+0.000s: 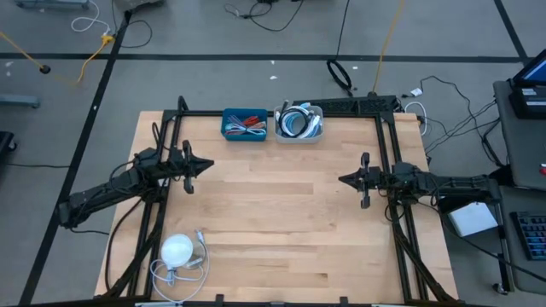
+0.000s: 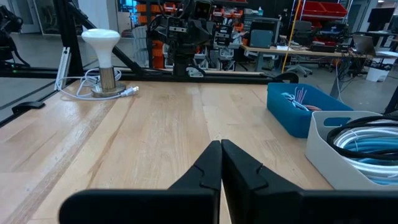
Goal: Pick & Place USB Port
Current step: Return to Home Position
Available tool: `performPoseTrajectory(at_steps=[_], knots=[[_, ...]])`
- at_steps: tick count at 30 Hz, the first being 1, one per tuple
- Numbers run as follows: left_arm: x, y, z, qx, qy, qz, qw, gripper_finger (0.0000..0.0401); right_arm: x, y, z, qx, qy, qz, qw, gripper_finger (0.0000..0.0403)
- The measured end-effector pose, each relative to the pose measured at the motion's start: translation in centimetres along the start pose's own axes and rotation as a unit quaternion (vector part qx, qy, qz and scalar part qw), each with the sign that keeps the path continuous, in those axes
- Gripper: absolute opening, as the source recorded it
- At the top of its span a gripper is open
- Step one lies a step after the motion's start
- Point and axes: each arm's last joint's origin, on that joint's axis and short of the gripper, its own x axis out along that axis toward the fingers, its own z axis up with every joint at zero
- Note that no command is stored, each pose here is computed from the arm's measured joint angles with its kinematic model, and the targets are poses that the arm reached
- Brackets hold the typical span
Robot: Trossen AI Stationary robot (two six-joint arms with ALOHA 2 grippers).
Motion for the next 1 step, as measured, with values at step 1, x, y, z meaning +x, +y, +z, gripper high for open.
performPoseTrajectory(at_steps=[1], knots=[[0.00,0.00,0.00,0.000,0.000,0.000,1.000,0.0024,0.00,0.00,0.00,0.000,0.000,0.000,1.000,0.0000]])
